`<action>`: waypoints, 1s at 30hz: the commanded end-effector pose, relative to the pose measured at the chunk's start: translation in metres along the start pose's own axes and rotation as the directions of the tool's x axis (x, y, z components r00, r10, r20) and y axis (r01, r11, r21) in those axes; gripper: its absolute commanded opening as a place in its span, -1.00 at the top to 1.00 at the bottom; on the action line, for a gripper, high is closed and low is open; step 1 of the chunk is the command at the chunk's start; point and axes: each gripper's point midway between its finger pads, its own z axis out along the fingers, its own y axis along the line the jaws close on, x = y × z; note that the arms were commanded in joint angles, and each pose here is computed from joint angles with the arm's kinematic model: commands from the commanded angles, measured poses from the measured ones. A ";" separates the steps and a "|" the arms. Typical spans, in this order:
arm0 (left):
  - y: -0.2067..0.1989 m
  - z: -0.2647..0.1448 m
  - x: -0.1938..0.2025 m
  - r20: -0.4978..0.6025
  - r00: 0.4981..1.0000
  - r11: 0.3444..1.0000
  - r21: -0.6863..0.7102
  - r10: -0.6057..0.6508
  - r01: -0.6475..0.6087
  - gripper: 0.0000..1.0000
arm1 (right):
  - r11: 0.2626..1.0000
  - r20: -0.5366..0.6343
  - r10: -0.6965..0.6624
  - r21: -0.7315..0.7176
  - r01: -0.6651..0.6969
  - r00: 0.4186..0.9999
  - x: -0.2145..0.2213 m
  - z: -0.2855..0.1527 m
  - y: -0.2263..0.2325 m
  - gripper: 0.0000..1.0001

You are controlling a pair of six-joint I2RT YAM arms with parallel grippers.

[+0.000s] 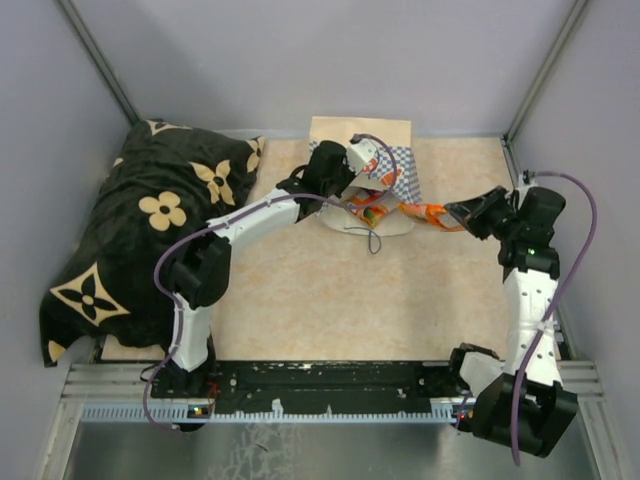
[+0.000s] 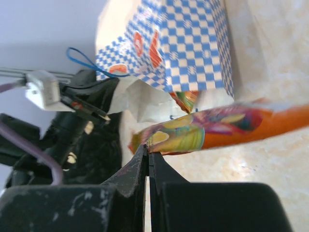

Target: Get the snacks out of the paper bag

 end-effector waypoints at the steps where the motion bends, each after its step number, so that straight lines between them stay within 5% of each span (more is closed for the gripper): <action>1: 0.055 0.006 -0.024 0.050 0.999 0.992 -0.127 -0.002 0.008 1.00 | 0.987 0.121 -0.082 -0.127 0.097 0.989 -0.045 -0.030 0.078 1.00; 8: 0.072 0.017 -0.027 0.045 0.999 0.985 -0.175 -0.005 0.012 0.87 | 1.000 0.168 -0.026 0.012 0.024 0.985 -0.073 -0.009 0.052 1.00; 10: 0.064 0.010 -0.032 0.045 0.999 0.993 -0.119 -0.021 0.027 0.47 | 1.000 0.163 -0.009 0.004 0.008 0.987 -0.080 0.007 0.046 1.00; 12: 0.055 -0.001 -0.038 0.053 0.997 0.998 -0.042 -0.050 0.053 -0.44 | 1.000 0.169 -0.002 -0.002 0.002 0.986 -0.093 0.022 0.043 1.00; 14: 0.047 -0.025 -0.058 0.104 0.990 0.995 0.044 -0.096 0.092 -0.96 | 1.000 0.168 -0.002 -0.008 0.004 0.986 -0.111 0.041 0.042 1.00; 20: 0.033 -0.074 -0.081 0.153 0.977 0.973 0.197 -0.152 0.120 -0.99 | 1.000 0.184 -0.025 -0.004 0.026 0.983 -0.157 0.083 0.040 1.00; 26: 0.017 -0.118 -0.078 0.178 0.975 0.949 0.307 -0.136 0.076 -0.99 | 0.984 0.108 0.004 0.179 -0.024 0.994 -0.081 0.081 -0.050 0.95; 29: 0.012 -0.129 -0.072 0.171 0.977 0.941 0.334 -0.124 0.061 -0.99 | 0.945 0.078 0.041 0.321 -0.064 0.996 -0.019 0.060 -0.112 -0.31; 30: 0.011 -0.132 -0.071 0.169 0.978 0.938 0.341 -0.120 0.056 -0.99 | 0.927 0.081 0.042 0.369 -0.069 0.996 -0.005 0.050 -0.127 -0.58</action>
